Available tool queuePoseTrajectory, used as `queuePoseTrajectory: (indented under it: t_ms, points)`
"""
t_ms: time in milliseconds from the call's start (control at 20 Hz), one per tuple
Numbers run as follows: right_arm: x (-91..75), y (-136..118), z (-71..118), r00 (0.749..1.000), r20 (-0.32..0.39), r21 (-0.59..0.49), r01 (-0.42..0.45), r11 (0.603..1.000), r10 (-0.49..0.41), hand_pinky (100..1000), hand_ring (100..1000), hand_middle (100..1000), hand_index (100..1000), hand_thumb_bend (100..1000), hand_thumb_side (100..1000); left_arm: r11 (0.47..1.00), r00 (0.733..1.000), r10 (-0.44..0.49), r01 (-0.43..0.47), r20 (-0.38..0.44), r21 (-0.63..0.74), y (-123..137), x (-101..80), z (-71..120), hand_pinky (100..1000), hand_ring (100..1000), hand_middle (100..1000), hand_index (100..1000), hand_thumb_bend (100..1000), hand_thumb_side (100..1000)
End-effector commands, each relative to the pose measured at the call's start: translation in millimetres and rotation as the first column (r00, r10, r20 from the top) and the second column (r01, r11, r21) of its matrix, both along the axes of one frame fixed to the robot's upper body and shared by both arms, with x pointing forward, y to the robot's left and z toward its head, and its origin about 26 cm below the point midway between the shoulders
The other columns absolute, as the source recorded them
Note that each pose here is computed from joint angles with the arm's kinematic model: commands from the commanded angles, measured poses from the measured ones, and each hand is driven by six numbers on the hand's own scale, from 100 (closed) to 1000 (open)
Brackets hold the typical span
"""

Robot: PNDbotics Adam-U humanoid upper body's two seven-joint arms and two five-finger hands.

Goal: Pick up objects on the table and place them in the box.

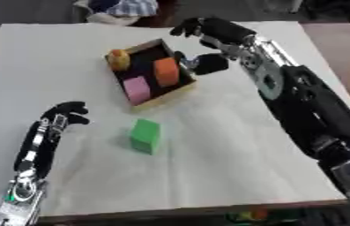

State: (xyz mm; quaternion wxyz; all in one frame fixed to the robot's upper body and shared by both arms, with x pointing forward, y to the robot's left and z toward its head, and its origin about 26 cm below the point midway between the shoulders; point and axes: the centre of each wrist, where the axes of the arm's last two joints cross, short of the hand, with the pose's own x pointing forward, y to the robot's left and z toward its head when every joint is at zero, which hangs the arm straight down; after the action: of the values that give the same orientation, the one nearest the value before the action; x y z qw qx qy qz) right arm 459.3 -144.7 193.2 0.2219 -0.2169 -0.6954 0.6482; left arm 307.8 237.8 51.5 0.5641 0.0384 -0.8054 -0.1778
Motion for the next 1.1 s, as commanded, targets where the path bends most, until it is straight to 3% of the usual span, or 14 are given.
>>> queuePoseTrajectory:
  t_ms: [50,100,300,450,600,1100]
  points:
    - [-15.6,3.5,18.2,0.994,-0.018,-0.036,-0.106,0.994,0.105,765,798,827,926,262,704,1.0,1.0,0.009,-0.009,0.025,0.015,4.9,1.6,6.9,770,605,617,753,100,965]
    - [-20.0,6.2,16.8,0.99,-0.046,-0.056,-0.135,0.989,0.133,770,803,841,933,100,774,1.0,1.0,0.009,-0.01,0.025,0.015,5.1,1.6,7.0,770,605,617,753,100,965]
    - [-35.9,22.2,2.1,0.962,-0.157,-0.165,-0.249,0.954,0.224,799,838,896,959,137,751,1.0,1.0,0.009,-0.009,0.026,0.017,5.3,1.8,7.3,769,605,617,753,100,964]
    - [-41.3,30.0,-6.7,0.949,-0.19,-0.229,-0.291,0.929,0.25,812,857,917,969,170,725,1.0,1.0,0.007,-0.007,0.027,0.017,4.9,2.0,7.8,769,605,617,753,100,964]
    - [-44.0,38.4,-12.2,0.945,-0.184,-0.295,-0.315,0.902,0.269,822,874,936,979,218,705,1.0,1.0,0.004,-0.004,0.027,0.017,4.3,2.2,8.1,769,606,617,753,100,964]
    - [-45.2,62.8,-28.4,0.924,-0.173,-0.389,-0.383,0.838,0.342,826,878,945,989,233,687,1.0,1.0,0.0,-0.001,0.029,0.016,3.5,2.4,8.9,770,606,618,753,100,964]
